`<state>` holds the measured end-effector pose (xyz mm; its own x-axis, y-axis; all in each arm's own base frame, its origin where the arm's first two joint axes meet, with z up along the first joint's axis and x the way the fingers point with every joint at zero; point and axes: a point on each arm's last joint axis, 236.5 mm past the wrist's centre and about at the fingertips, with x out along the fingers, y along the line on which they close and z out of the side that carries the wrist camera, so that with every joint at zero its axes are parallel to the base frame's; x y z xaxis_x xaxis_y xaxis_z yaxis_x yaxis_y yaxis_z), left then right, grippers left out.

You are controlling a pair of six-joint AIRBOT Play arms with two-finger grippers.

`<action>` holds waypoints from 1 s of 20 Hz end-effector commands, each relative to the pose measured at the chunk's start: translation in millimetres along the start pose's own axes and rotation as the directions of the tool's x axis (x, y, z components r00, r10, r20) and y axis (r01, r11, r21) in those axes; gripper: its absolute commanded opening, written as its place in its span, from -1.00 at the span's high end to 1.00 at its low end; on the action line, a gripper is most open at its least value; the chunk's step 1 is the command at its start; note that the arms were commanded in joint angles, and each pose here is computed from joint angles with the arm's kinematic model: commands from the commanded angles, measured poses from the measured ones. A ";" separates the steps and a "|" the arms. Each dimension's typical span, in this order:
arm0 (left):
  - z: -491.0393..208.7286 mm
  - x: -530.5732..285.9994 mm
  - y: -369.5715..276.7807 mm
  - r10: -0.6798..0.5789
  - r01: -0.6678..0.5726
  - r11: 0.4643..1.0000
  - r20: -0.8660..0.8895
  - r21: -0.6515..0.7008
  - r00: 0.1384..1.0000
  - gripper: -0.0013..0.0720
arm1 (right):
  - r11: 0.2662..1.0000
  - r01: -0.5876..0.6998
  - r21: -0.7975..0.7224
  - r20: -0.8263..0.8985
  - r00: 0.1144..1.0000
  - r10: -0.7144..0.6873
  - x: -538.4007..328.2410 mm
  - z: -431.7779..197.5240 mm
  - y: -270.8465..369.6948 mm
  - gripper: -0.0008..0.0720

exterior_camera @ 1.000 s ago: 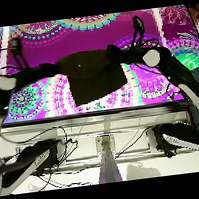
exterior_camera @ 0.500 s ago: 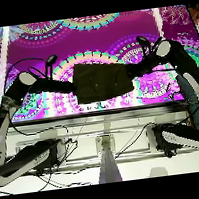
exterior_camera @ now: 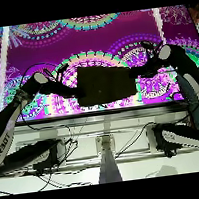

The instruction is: Fold the clothes and pants, and hang the long-sleeved shirts on hangers.

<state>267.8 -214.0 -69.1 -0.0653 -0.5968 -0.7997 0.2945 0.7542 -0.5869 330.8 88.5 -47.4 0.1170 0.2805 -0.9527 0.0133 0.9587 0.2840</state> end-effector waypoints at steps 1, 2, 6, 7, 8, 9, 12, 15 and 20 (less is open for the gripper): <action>2.0 3.3 -1.8 -0.014 0.014 1.000 0.003 -0.014 1.000 -0.94 | 0.987 -0.081 0.138 -0.050 0.995 0.088 8.8 -1.8 -19.9 -0.80; 2.1 3.3 -1.7 -0.014 0.014 1.000 0.004 -0.013 1.000 -0.94 | 0.974 -0.163 0.159 -0.089 0.980 0.178 11.6 -7.6 -13.3 -0.80; 9.7 3.3 2.3 0.003 -0.002 1.000 0.036 -0.014 0.999 -0.94 | 0.937 -0.337 0.095 -0.116 0.931 0.347 28.9 -5.3 1.8 -0.80; 11.5 3.3 3.3 0.007 -0.006 1.000 0.044 -0.014 0.999 -0.94 | 0.936 -0.338 0.096 -0.119 0.930 0.348 37.6 -4.0 -0.9 -0.80; 13.7 3.2 4.4 0.012 -0.011 1.000 0.053 -0.014 0.999 -0.94 | 0.933 -0.345 0.105 -0.119 0.927 0.357 45.4 -2.4 -1.6 -0.80; 16.3 3.0 5.6 0.017 -0.016 1.000 0.064 -0.014 0.998 -0.93 | 0.925 -0.362 0.120 -0.115 0.920 0.375 51.5 -0.1 0.4 -0.75; 26.0 3.7 14.3 0.050 -0.049 0.999 0.103 -0.009 0.993 -0.93 | 0.896 -0.426 0.125 -0.135 0.887 0.441 68.0 -2.8 23.8 -0.70; 26.5 7.4 19.3 0.058 -0.057 0.998 0.100 -0.013 0.993 -0.93 | 0.894 -0.447 0.019 -0.181 0.878 0.443 81.1 -13.4 58.8 -0.37; 48.2 -18.0 30.6 0.113 -0.120 0.992 0.148 0.036 0.982 -0.93 | 0.879 -0.444 -0.174 -0.092 0.896 0.434 46.4 23.3 100.2 0.85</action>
<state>307.5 -205.8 -75.6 0.0684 -0.5702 -0.8186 0.3007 0.7942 -0.5281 340.4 180.8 -89.4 -0.0459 0.6645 -0.7459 -0.1159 0.7381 0.6647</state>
